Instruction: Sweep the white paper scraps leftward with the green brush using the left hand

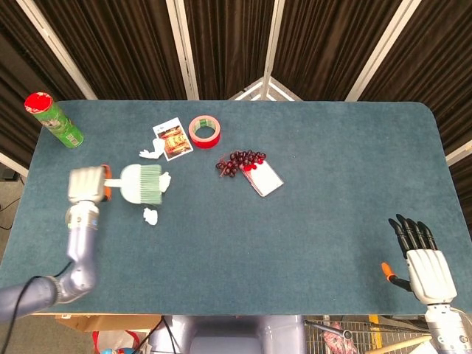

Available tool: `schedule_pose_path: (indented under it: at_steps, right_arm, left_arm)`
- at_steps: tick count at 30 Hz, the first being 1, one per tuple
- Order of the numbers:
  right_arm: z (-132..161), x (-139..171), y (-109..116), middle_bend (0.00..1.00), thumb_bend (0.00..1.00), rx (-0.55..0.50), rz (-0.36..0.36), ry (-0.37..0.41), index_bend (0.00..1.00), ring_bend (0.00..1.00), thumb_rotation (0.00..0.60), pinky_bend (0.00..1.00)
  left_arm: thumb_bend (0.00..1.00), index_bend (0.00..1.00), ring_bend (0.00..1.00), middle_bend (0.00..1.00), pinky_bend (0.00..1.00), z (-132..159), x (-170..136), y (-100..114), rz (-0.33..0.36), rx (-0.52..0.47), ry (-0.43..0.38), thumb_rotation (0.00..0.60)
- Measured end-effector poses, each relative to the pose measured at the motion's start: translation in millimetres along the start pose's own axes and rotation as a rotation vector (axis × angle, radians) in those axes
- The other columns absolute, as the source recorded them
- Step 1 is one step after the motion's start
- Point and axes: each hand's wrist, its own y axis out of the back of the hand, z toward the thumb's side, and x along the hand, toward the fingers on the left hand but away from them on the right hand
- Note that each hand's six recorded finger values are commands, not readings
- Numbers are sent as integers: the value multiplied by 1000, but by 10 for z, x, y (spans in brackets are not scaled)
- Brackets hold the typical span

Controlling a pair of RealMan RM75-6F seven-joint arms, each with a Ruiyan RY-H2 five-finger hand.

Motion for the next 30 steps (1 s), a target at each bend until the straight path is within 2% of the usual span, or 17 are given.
schedule_pose_path:
  at_steps: [5,9,12,18,20,25,30]
  right_arm:
    - [21,-5,-17,0,322,5,2,3,0,0,600,2]
    - [34,-16,-22,0,322,8,1,6,0,0,600,2]
    - [39,-24,-28,0,321,6,2,6,0,0,600,2]
    - [40,-33,-38,0,322,5,6,5,0,0,600,2]
    - [35,-34,-36,0,322,3,6,3,0,0,600,2]
    - [21,-25,-18,0,322,1,0,-1,0,0,600,1]
    - [-9,-13,-5,0,322,-2,-3,-8,0,0,600,2]
  left_arm:
    - [736,770,1000,1000,1000,-603,38,177,33,-11,95,600]
    - [736,770,1000,1000,1000,-676,3,268,52,-74,82,600]
    - [736,770,1000,1000,1000,-549,-59,344,73,-114,20,600]
    - [736,770,1000,1000,1000,18,-348,428,86,-157,-193,600]
    - [736,770,1000,1000,1000,214,-449,392,70,-157,-250,600]
    - [736,770,1000,1000,1000,609,-572,185,21,-119,-321,600]
    - [736,771,1000,1000,1000,807,-672,-23,-17,-30,-364,600]
